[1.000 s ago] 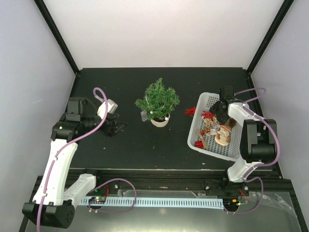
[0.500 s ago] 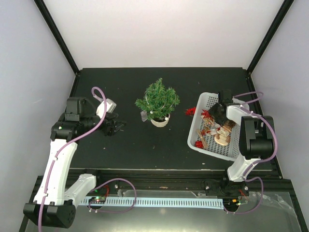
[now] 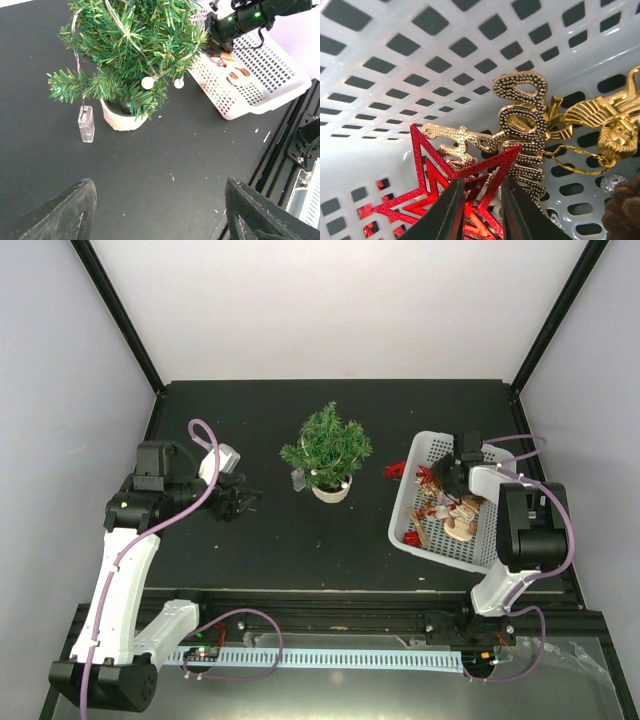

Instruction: Decorate the small christmas tree

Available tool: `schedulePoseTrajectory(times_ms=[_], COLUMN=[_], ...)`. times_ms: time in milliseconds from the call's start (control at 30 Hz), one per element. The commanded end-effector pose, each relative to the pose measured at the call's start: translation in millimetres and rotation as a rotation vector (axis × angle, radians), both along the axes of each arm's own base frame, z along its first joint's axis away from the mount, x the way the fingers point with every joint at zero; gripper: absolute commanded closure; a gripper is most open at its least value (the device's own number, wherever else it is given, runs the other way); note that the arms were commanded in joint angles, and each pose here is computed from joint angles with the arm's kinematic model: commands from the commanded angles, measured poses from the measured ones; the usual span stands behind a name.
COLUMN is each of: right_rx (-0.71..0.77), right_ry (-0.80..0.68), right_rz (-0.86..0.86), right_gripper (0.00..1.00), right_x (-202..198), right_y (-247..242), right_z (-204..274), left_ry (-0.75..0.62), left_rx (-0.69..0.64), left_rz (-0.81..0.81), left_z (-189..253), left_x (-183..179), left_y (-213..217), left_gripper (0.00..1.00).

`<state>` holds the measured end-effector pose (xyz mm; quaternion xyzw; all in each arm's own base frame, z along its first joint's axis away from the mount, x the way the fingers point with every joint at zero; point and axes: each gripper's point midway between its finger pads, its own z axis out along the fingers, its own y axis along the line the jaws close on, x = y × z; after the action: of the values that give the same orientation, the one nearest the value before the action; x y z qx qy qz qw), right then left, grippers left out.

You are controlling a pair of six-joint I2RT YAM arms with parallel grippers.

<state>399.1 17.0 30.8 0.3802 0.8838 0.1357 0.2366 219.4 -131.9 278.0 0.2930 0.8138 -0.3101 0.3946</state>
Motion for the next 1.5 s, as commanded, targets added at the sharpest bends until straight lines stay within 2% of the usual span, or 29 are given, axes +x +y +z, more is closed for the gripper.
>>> schedulePoseTrajectory(times_ms=[0,200,367,633,767,867,933,1033,1467], right_rx=[0.037,0.037,0.026,-0.015,-0.022,-0.017,-0.007,0.007,0.012], right_ry=[-0.094,-0.169,-0.201,-0.209,-0.117,-0.068,-0.04,-0.002,0.018], right_rz=[0.017,0.036,0.045,0.054,0.089,0.091,0.089,0.09,0.088], right_gripper=[0.78,0.87,0.99,0.99,0.96,0.89,0.84,0.72,0.7], right_x=[4,3,-2,-15,-19,-23,-26,-31,-24], right_y=[6,7,6,2,4,4,5,7,8], right_z=[12,28,37,50,39,27,19,9,-4], left_ry=[-0.025,-0.026,-0.03,-0.039,-0.042,-0.043,-0.043,-0.042,-0.044], left_rx=[-0.024,-0.026,-0.028,-0.033,-0.039,-0.041,-0.042,-0.045,-0.049], left_rz=[-0.003,-0.001,0.004,0.012,0.012,0.013,0.012,0.012,0.019], left_z=[7,6,6,6,7,8,8,8,8], left_x=[-1,-1,-2,-3,-4,-3,-4,-4,-4], left_y=[-1,0,1,2,2,2,2,2,4], left_gripper=[0.29,0.29,0.29,0.29,0.29,0.29,0.29,0.29,0.28])
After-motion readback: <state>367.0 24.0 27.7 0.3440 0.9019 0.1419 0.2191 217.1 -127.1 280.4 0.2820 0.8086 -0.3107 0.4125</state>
